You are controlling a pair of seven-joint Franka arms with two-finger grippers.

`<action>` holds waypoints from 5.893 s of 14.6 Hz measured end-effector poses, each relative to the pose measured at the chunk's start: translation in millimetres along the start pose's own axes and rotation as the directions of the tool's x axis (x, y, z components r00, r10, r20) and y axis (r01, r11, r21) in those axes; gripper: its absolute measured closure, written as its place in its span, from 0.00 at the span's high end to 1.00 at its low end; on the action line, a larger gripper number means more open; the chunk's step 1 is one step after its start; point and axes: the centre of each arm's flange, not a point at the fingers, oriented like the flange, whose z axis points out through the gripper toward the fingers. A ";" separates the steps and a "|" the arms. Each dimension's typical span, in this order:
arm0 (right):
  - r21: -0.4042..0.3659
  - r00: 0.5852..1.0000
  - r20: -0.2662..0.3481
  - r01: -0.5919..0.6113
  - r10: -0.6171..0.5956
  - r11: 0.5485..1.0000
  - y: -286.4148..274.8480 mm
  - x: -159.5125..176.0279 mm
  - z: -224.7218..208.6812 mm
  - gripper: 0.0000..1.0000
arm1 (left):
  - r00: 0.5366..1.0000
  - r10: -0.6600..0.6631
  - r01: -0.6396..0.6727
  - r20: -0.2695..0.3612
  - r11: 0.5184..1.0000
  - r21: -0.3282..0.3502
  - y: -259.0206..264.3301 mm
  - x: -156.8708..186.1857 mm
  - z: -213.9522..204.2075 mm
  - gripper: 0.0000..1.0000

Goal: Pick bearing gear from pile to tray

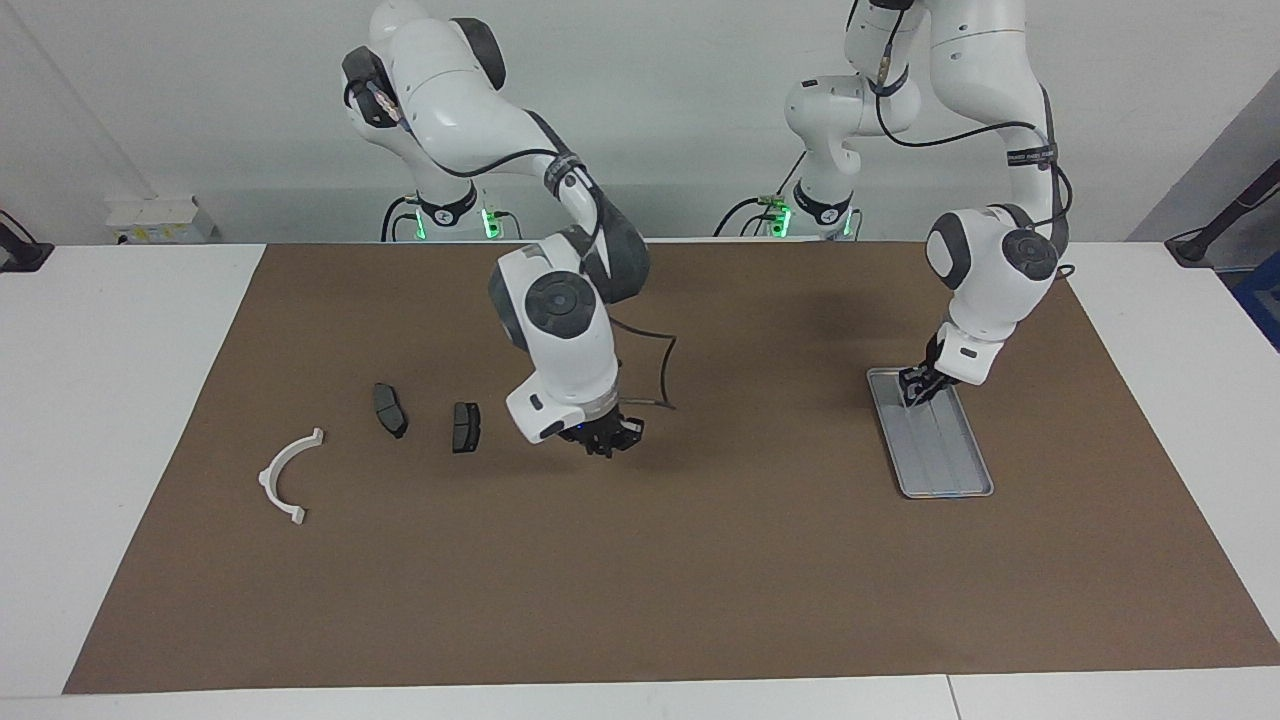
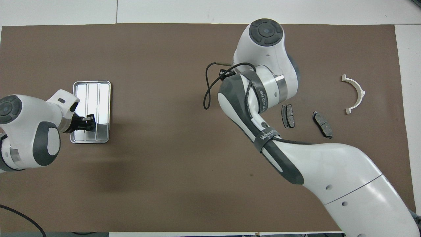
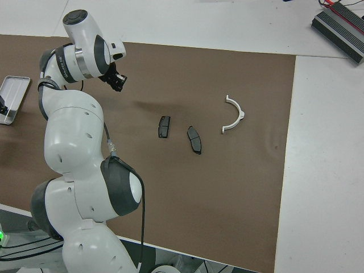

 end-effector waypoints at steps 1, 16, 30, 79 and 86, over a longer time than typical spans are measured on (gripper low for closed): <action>0.006 1.000 -0.005 -0.015 0.015 1.000 -18.8 -16.3 2.5 0.24 | 1.000 0.001 -0.001 0.000 1.000 0.000 0.6 -0.4 0.8 0.35; 0.001 0.996 0.003 -0.094 0.094 0.996 -103.4 -95.7 99.0 0.24 | 0.999 0.003 -0.003 -0.054 1.000 -0.012 9.6 22.6 -33.5 1.00; 0.017 0.991 -0.030 -0.130 0.130 0.991 -51.6 -36.5 14.8 1.00 | 0.998 -0.042 0.041 -0.056 0.999 -0.023 64.6 21.7 -55.0 1.00; -0.063 0.973 -0.002 0.228 -0.229 0.972 348.6 13.7 -269.5 1.00 | 0.988 -0.154 0.156 -0.031 0.986 0.056 152.2 42.9 -107.3 0.23; -0.063 0.973 -0.017 0.230 -0.232 0.971 357.1 -1.8 -281.5 1.00 | 0.993 -0.053 0.057 -0.101 0.998 0.035 37.2 83.8 -68.2 0.23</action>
